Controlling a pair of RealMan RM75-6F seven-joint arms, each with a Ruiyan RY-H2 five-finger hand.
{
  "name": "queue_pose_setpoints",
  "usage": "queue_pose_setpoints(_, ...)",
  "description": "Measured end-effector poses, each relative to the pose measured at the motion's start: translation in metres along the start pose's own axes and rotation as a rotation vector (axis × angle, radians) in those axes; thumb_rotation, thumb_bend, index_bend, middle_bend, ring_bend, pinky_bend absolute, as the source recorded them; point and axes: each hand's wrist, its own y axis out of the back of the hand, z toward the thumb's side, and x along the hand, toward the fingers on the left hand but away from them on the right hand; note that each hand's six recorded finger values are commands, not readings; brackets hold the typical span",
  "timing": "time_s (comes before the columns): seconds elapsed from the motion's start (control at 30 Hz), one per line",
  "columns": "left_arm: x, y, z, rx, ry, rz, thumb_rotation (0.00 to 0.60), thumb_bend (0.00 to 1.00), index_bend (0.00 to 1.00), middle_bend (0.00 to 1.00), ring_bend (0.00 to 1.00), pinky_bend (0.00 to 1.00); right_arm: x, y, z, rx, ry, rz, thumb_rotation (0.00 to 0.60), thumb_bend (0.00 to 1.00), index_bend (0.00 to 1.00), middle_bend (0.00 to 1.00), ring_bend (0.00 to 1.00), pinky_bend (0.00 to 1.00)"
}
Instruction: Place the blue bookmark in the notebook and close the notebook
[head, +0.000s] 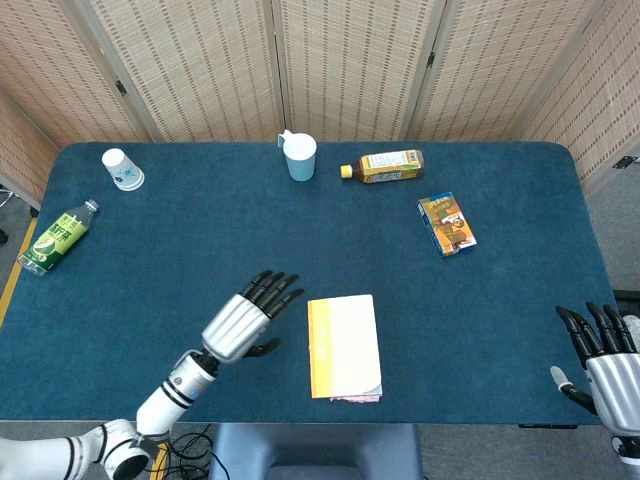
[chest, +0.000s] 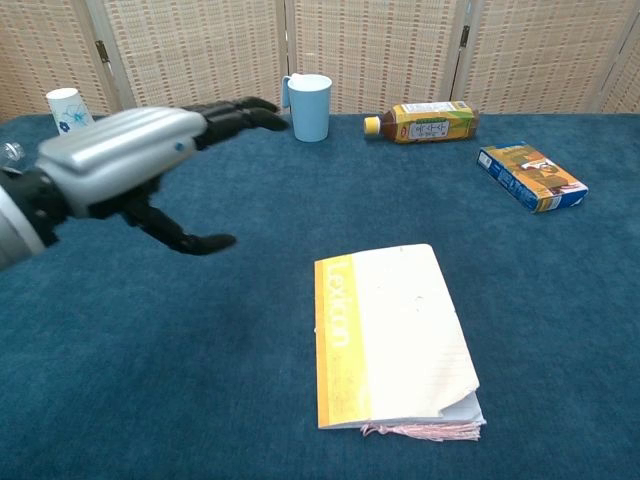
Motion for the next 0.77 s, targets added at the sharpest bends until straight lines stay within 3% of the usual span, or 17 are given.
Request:
queue_pose_setpoints(0.2, -0.049, 0.024, -0.065, -0.024, 0.259, 0.028, 0.6, 0.28, 0.1, 0.0, 0.01, 0.11, -0.006, -0.004, 0.001, -0.009, 0.037, 0.02, 0.6, 0.26, 0.0, 0.06, 0.0, 0.01)
queue_pose_setpoints(0.4, -0.096, 0.038, -0.104, -0.036, 0.447, 0.077, 0.6, 0.28, 0.1, 0.0, 0.01, 0.11, -0.011, -0.007, 0.002, -0.024, 0.073, 0.027, 0.6, 0.27, 0.0, 0.06, 0.0, 0.01)
queue_pose_setpoints(0.77, -0.177, 0.045, -0.126, -0.026, 0.649, 0.111, 0.6, 0.28, 0.12, 0.0, 0.01, 0.11, -0.02, -0.015, 0.0, -0.056, 0.073, 0.063, 0.6, 0.28, 0.0, 0.09, 0.0, 0.01)
